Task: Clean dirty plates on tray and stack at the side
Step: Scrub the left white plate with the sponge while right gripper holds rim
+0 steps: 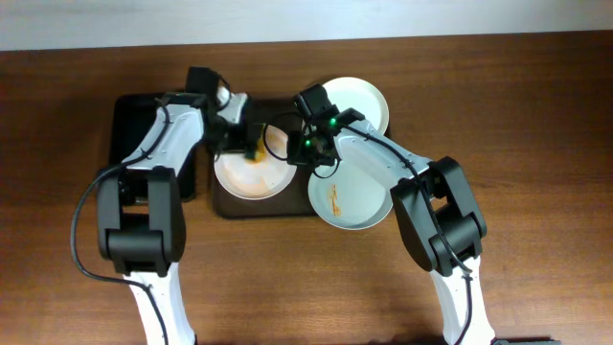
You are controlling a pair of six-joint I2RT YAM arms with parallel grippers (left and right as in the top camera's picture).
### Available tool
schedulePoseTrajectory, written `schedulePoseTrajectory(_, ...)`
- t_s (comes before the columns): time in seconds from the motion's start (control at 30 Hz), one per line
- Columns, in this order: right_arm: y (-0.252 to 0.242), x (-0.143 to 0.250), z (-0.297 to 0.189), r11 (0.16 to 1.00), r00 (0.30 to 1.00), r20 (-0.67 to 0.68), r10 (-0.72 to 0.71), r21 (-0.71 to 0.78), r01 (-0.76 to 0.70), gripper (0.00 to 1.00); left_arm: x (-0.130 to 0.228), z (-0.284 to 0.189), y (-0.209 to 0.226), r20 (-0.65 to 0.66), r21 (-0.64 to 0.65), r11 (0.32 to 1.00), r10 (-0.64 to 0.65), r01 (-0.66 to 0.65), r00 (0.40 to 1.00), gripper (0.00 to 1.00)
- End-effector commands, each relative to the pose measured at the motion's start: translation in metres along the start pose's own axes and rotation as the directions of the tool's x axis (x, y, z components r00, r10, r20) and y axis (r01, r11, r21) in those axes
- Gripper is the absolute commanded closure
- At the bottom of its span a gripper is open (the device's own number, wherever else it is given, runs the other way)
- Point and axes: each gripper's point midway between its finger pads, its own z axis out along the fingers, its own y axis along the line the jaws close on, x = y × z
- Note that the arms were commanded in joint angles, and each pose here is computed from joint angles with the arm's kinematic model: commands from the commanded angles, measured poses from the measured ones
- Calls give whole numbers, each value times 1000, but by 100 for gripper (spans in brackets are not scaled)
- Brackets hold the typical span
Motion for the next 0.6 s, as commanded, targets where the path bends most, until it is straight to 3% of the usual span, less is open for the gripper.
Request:
schedulePoseTrajectory(0.0,-1,-9,-8,1000,999,32,5,11,-5,96,-33,-8,21,137,37,987,-163,159,977,99)
schedulePoseTrajectory(0.17,-4,-5,-8,1000,1000,15,10,21,-10,95,-47,-15,7,169,155,972,-203,178,964,99)
schedulePoseTrajectory(0.27,-5,-1,-7,1000,1000,1,14,26,-14,83,-45,-14,5,161,155,972,-203,179,966,99)
schedulePoseTrajectory(0.33,-5,2,-7,1000,1000,-13,17,20,-16,81,-45,-14,5,161,155,972,-203,178,966,99)
schedulePoseTrajectory(0.57,4,11,-6,1000,999,-44,15,-3,-16,84,-48,-15,6,174,153,973,-197,171,965,99)
